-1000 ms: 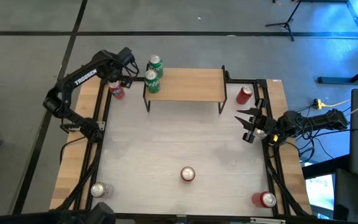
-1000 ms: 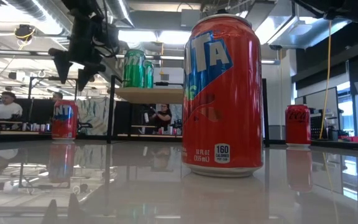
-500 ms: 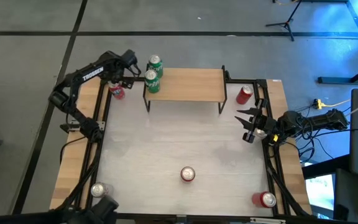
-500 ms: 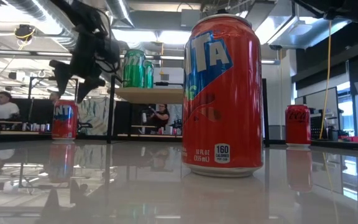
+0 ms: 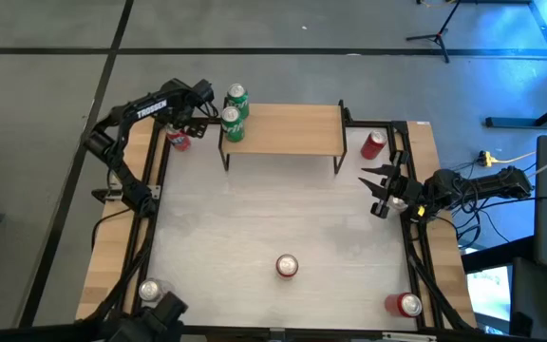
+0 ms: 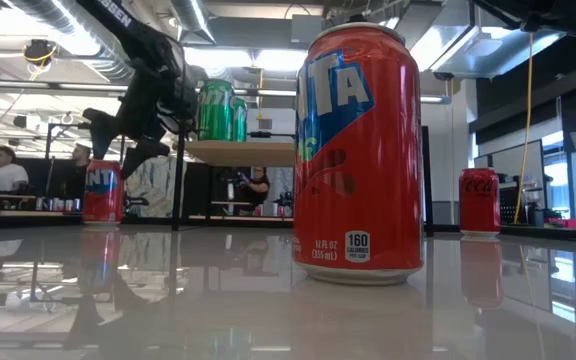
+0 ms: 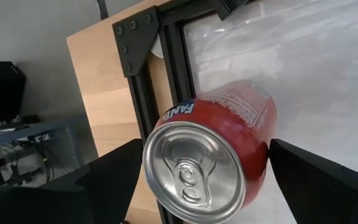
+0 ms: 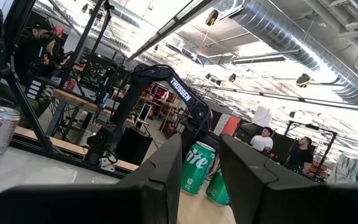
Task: Place canned beverage on shelf
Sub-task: Put the top orange soda can on the shelf
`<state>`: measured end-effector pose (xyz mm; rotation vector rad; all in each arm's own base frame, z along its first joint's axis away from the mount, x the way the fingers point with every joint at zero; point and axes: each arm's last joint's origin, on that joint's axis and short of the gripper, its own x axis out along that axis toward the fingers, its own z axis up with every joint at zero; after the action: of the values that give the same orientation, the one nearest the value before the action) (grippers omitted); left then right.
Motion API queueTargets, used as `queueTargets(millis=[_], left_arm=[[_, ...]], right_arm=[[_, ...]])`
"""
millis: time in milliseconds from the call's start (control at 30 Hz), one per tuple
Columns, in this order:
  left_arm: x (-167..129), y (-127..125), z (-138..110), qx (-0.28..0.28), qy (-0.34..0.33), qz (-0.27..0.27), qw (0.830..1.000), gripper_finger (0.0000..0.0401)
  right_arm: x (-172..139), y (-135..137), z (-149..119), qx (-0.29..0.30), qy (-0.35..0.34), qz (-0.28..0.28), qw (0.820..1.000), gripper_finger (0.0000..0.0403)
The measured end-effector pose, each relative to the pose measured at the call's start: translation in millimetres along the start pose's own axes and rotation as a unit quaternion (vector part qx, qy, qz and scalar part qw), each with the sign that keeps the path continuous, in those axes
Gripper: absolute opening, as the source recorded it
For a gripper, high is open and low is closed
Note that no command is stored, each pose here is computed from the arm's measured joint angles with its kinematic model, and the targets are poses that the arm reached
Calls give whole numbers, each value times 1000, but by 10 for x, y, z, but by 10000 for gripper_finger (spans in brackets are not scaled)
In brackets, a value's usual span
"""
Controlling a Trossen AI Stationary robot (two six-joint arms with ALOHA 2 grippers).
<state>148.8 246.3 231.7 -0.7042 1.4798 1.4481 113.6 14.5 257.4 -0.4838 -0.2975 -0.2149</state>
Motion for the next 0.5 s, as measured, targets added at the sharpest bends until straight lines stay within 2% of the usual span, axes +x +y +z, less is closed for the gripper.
queueTargets(millis=[167, 500], left_arm=[[24, -24, 8, 5, 9, -9, 1000, 337], [51, -8, 16, -5, 38, -65, 997, 337]], right_arm=[[0, 0, 0, 0, 0, 0, 1000, 105], [0, 1, -1, 0, 0, 0, 1000, 105]])
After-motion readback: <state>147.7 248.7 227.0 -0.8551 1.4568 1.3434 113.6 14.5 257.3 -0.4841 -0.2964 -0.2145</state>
